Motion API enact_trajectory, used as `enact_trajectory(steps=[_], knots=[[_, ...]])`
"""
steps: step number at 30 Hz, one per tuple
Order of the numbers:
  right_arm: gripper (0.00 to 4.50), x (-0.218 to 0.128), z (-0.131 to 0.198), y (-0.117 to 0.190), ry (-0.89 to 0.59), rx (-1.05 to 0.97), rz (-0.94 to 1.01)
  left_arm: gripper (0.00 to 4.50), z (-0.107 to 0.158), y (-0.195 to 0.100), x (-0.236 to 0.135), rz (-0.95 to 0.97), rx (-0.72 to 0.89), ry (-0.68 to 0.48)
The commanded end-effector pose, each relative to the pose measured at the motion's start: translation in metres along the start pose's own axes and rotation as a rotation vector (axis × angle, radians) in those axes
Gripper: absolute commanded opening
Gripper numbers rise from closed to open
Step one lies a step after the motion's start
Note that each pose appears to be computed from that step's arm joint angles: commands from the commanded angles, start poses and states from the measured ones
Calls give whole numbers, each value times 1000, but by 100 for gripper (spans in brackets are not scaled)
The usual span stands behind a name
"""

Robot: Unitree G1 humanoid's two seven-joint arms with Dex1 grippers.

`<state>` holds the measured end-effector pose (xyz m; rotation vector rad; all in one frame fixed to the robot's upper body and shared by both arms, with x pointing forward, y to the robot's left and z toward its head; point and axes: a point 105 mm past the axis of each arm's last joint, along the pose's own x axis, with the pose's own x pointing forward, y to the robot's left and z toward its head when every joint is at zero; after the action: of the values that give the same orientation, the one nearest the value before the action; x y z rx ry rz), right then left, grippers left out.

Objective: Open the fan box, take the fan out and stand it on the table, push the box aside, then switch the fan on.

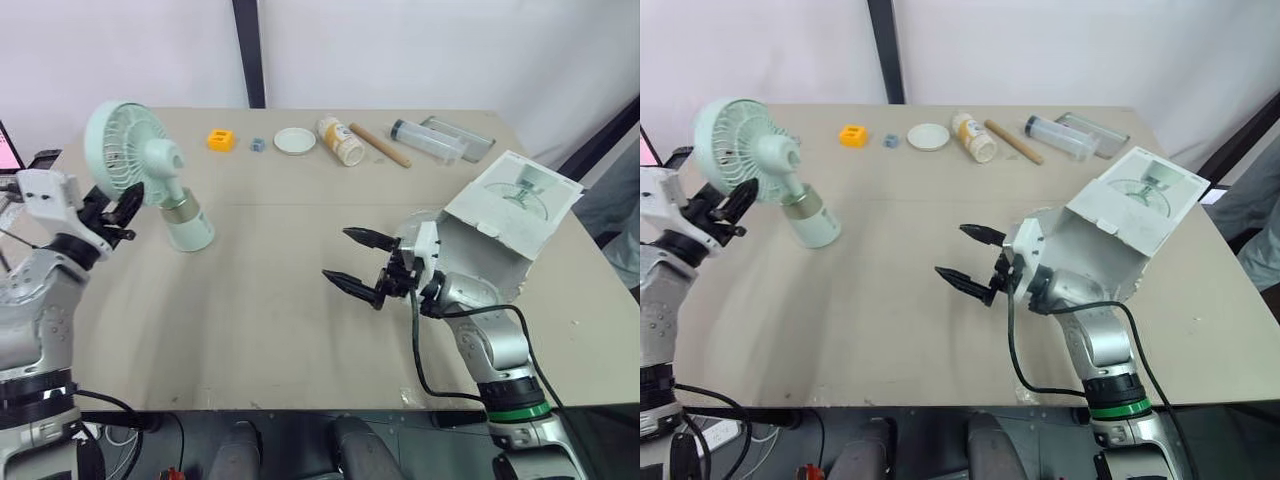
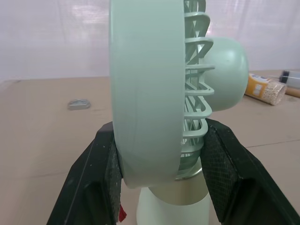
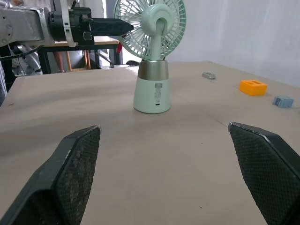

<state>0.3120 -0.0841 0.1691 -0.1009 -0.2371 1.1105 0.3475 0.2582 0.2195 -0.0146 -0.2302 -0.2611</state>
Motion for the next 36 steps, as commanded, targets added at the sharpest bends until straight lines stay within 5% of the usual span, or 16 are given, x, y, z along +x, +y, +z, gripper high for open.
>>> enact_trajectory(steps=[1,12,26,31,36], knots=[[450,10,20,3,-36,-34,6,186,34,-58,12,-211,49,-114],[450,24,29,-8,11,12,-187,186,21,-136,8,-486,1,-73],[450,31,32,-5,66,67,-313,186,10,-168,4,-638,28,-53],[317,35,28,-3,85,86,-340,186,6,-171,5,-641,21,-48],[317,38,28,-2,92,75,-342,186,5,-173,7,-638,21,-49]])
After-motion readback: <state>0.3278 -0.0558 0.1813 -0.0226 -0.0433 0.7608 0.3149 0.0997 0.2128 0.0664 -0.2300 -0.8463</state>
